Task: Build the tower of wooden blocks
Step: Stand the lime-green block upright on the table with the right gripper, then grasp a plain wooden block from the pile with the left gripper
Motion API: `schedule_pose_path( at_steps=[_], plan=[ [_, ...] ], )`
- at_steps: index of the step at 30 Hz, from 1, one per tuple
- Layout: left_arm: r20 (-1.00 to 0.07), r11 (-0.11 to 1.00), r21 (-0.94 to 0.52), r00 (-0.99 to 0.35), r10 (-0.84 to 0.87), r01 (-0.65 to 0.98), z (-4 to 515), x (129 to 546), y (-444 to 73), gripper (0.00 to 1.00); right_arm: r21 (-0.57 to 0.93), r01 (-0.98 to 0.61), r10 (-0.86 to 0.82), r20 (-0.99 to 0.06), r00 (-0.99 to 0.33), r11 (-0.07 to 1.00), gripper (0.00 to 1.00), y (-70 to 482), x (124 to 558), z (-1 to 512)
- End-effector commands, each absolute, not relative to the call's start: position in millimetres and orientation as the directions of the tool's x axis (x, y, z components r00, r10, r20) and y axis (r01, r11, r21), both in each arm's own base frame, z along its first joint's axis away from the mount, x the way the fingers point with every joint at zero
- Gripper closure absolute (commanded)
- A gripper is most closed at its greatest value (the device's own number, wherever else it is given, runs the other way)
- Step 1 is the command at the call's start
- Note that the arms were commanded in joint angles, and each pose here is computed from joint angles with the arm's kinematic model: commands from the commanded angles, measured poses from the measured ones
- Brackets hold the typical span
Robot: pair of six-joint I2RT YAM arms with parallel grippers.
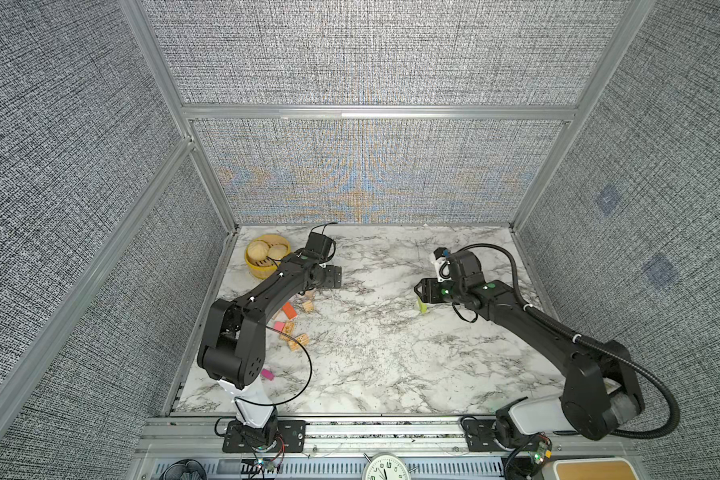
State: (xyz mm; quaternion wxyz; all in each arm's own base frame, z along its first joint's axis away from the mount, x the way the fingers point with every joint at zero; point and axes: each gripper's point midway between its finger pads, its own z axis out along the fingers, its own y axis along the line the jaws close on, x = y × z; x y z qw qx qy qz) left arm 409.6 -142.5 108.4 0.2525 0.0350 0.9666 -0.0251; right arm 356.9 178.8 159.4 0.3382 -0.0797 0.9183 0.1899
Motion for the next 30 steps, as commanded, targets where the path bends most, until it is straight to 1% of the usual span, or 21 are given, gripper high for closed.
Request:
schedule_pose_path(
  at_steps=[1,4,8,11,14,16,21,30],
  plan=[
    [-0.447,0.993,-0.007,-0.889,0.102,0.118,100.1,408.9,-133.3,0.05,0.322,-0.306,-0.014,-0.669,-0.743,0.896,0.31,183.6,353.8,162.5],
    [-0.418,0.987,-0.008,-0.897,0.142,0.160,92.9,414.9,-128.2,0.06,0.360,-0.327,-0.003,-0.669,-0.743,0.874,0.30,189.5,348.5,169.8],
    [-0.373,0.981,0.001,-0.910,0.179,0.193,85.4,414.9,-104.4,0.11,0.388,-0.356,0.016,-0.695,-0.719,0.850,0.28,191.5,338.2,187.9],
    [-0.382,0.980,-0.022,-0.907,0.175,0.198,83.5,414.4,-87.4,0.11,0.367,-0.358,0.028,-0.732,-0.681,0.858,0.27,182.7,331.6,197.6],
    [-0.353,0.980,-0.025,-0.918,0.179,0.200,73.9,410.1,-78.8,0.10,0.365,-0.359,0.051,-0.759,-0.649,0.859,0.24,178.4,330.9,202.7],
    [-0.338,0.977,-0.030,-0.922,0.190,0.212,67.8,407.6,-80.0,0.09,0.378,-0.366,0.052,-0.753,-0.656,0.850,0.23,181.3,329.2,202.4],
    [-0.361,0.976,-0.026,-0.912,0.193,0.217,62.3,415.4,-80.9,0.10,0.396,-0.369,0.049,-0.735,-0.677,0.841,0.22,186.4,331.5,195.1],
    [-0.353,0.968,-0.020,-0.908,0.228,0.251,52.9,425.8,-83.9,0.20,0.390,-0.350,0.039,-0.713,-0.700,0.852,0.22,185.9,334.0,182.5]
  ],
)
